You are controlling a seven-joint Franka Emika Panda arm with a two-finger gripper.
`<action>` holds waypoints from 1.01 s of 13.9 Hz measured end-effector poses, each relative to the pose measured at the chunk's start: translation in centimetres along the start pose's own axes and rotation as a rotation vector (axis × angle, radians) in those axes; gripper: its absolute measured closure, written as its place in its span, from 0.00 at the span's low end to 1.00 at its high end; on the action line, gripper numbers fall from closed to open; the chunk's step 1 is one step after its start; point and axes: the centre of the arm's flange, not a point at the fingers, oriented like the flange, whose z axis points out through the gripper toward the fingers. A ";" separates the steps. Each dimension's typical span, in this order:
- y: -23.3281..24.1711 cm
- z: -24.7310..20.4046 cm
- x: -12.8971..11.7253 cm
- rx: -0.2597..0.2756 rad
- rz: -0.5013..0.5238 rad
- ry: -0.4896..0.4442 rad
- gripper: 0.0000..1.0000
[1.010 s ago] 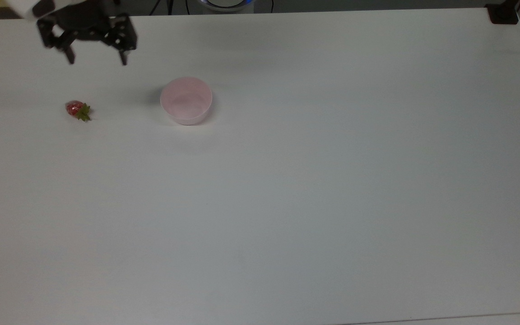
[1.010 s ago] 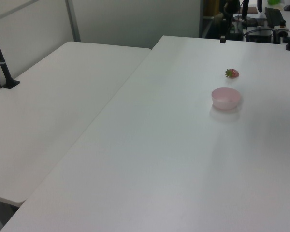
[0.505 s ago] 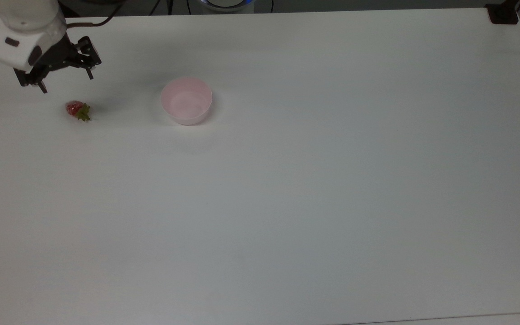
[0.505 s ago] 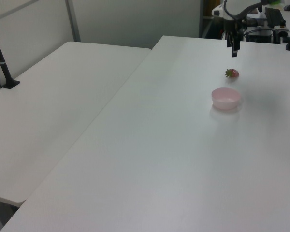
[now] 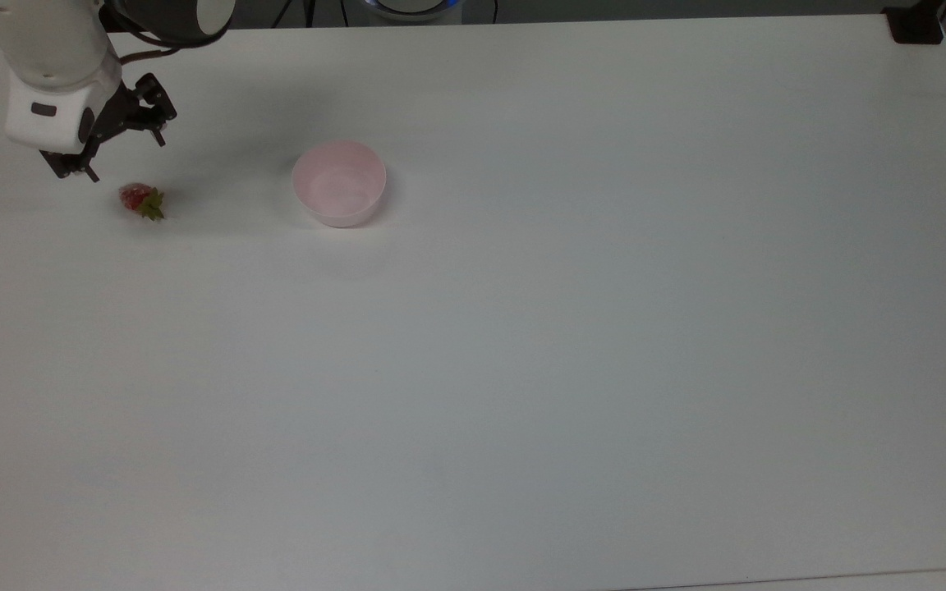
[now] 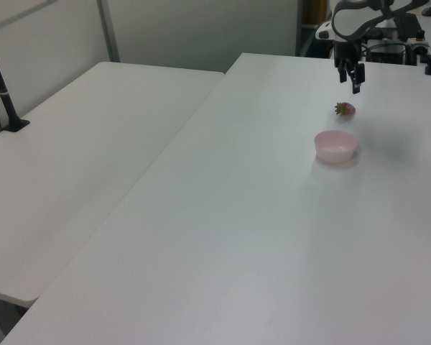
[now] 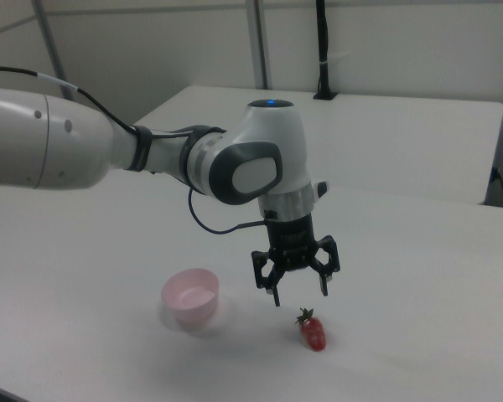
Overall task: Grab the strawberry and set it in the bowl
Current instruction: 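Move the open gripper over the red strawberry and lower it, then close the gripper on the red strawberry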
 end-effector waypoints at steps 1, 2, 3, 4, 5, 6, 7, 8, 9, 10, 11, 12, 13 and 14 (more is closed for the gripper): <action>0.1 0.6 0.4 -0.003 -0.006 -0.005 0.12; 0.1 1.1 0.6 -0.001 -0.009 -0.010 0.12; 0.1 1.8 0.9 0.003 -0.016 -0.018 0.12; 0.0 2.8 1.4 0.005 -0.029 -0.025 0.12; -0.2 4.1 2.3 0.008 -0.044 -0.033 0.11; -0.6 6.3 3.8 0.006 -0.067 -0.044 0.11; -0.8 8.5 5.3 0.001 -0.073 -0.055 0.11; -0.8 9.4 5.8 -0.006 -0.075 -0.067 0.11; -0.8 9.5 5.9 -0.008 -0.073 -0.071 0.11; -0.7 9.4 5.9 -0.009 -0.072 -0.070 0.12; -0.7 9.2 5.9 -0.012 -0.072 -0.068 0.19; -0.6 9.1 5.9 -0.014 -0.071 -0.066 0.23; -0.6 9.0 5.8 -0.014 -0.071 -0.065 0.23; -0.6 8.9 5.9 -0.016 -0.070 -0.064 0.29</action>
